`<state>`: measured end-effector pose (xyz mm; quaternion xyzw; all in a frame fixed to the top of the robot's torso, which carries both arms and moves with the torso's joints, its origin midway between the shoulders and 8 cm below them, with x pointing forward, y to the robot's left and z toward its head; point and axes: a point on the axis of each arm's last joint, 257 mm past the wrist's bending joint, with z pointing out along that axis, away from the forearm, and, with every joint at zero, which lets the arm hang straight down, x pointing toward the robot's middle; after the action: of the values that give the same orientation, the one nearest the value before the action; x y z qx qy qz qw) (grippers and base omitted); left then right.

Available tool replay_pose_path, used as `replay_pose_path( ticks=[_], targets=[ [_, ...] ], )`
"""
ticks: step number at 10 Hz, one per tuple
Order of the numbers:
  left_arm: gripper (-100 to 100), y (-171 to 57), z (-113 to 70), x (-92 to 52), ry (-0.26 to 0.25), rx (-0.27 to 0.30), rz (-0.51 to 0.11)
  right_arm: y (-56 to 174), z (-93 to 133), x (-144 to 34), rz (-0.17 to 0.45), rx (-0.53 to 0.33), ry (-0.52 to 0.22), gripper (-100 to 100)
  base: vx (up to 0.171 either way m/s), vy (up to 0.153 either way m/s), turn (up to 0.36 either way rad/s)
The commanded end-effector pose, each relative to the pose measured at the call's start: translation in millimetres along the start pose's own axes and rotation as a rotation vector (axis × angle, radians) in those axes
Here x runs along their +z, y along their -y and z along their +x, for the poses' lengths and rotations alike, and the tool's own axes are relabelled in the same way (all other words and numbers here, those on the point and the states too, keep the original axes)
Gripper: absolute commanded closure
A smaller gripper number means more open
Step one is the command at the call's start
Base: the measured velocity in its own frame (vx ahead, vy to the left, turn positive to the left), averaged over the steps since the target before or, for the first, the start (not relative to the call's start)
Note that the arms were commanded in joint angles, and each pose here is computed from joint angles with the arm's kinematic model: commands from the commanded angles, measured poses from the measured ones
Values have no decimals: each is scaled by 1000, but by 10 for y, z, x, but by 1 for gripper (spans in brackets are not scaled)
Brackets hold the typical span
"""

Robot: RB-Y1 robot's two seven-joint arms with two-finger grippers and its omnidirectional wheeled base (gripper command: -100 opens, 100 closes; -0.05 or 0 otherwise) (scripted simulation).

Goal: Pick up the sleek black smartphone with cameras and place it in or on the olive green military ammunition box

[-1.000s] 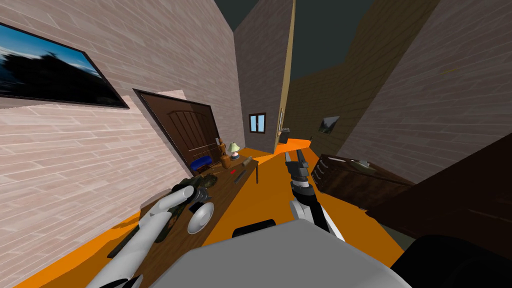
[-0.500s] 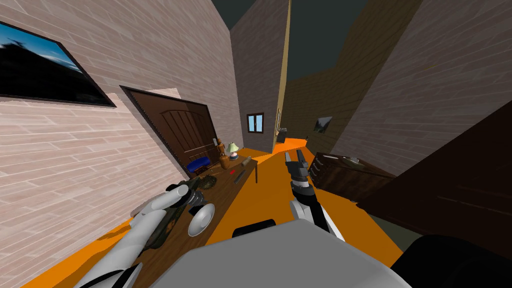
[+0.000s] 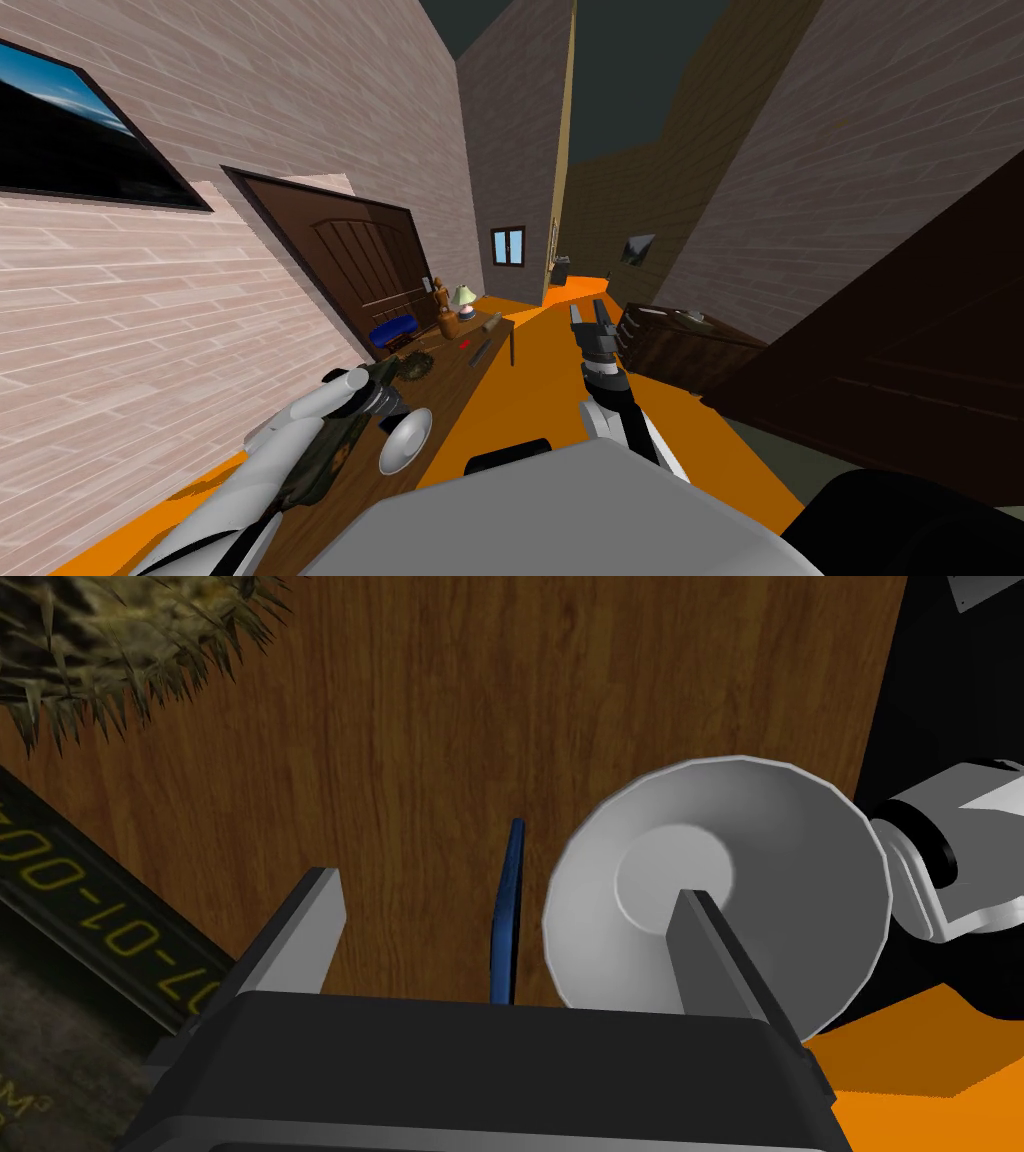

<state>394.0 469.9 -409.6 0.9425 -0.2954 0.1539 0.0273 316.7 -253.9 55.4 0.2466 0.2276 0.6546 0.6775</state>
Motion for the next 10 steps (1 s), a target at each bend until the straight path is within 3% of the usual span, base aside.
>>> replay_pose_path(
  ticks=[1, 2, 3, 4, 5, 9, 10],
  targets=[
    [0, 0, 0, 0, 0, 0, 0, 0, 0, 0, 0, 0, 0, 0, 0, 0, 0],
    [-100, -51, -24, 112, 0, -1, 1, 0, 0, 0, 0, 0, 0, 0, 20, 9, -9],
    [-100, -83, -39, 178, 0, -1, 2, 0, 0, 0, 0, 0, 0, 0, 35, 14, -15],
    [-100, -66, -29, 138, 1, -1, -1, 0, 0, 0, 0, 0, 0, 0, 15, 6, -3],
    [100, -65, -29, 145, 0, -1, 1, 0, 0, 0, 0, 0, 0, 0, 0, 0, 0],
    [100, -69, -28, 145, 0, -1, 0, 0, 0, 0, 0, 0, 0, 0, 0, 0, 0],
    [0, -69, -28, 145, 0, -1, 0, 0, 0, 0, 0, 0, 0, 0, 0, 0, 0]
  ],
)
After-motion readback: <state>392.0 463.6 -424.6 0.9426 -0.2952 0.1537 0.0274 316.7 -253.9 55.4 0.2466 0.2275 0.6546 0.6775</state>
